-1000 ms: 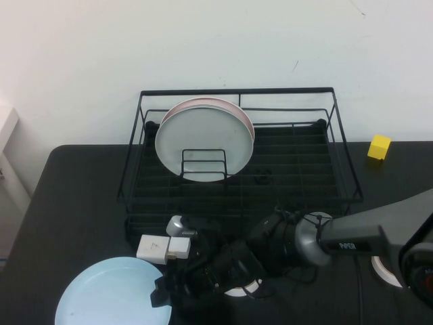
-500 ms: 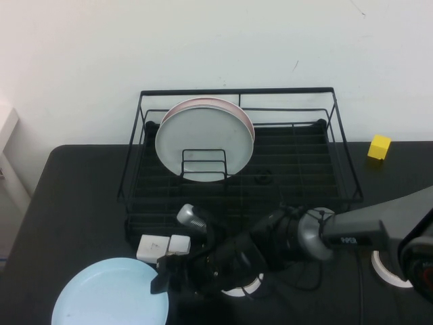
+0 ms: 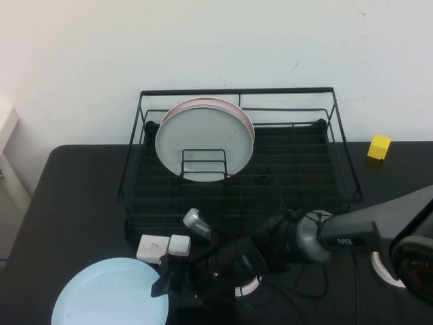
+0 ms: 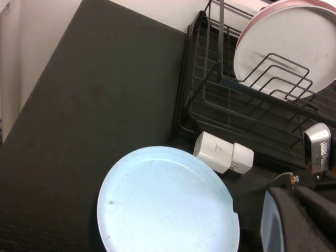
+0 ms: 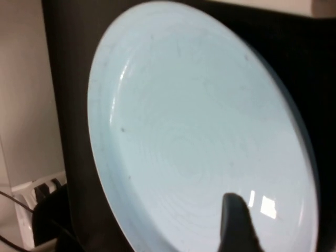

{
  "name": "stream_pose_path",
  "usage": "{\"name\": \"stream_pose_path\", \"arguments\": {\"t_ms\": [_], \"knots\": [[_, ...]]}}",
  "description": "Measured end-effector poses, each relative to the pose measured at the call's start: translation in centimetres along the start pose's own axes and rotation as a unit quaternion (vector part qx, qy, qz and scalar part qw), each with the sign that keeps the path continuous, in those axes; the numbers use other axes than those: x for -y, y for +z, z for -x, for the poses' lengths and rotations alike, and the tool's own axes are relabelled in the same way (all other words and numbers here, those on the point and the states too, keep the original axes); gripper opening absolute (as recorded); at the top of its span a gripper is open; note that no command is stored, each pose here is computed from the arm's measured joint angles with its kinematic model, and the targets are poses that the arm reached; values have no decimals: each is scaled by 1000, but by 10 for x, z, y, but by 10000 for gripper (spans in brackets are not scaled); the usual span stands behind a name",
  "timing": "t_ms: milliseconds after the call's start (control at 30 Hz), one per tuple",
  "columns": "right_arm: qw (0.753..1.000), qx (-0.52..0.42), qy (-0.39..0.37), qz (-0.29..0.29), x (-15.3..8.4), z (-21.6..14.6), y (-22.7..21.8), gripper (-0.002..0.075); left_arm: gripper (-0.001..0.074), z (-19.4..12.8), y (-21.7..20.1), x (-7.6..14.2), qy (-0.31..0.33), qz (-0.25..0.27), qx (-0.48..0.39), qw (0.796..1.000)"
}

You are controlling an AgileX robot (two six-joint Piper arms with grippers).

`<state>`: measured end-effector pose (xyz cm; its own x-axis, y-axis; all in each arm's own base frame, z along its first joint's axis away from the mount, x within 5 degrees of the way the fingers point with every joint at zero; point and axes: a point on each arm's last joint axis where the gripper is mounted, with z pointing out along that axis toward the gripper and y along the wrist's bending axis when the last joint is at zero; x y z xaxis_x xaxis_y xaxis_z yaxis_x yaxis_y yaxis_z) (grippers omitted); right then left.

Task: Place plate on rack
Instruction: Pick up the plate from the table

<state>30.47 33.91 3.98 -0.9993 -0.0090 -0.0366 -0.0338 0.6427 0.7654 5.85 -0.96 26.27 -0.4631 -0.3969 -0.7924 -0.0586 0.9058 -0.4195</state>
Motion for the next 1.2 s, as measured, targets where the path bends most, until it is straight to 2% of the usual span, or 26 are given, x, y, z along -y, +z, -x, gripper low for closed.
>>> {"name": "stream_pose_path", "arguments": {"t_ms": [367,533,1200], "knots": [[1000,4,12,-2,0,1,0,309,-1,0,0,0,0,0,0,1000],[999,0,33,-9,7,0,5,305,-1,0,0,0,0,0,0,1000],[998,7,67,-12,7,2,5,320,-1,0,0,0,-2,-1,-1,1000]]}}
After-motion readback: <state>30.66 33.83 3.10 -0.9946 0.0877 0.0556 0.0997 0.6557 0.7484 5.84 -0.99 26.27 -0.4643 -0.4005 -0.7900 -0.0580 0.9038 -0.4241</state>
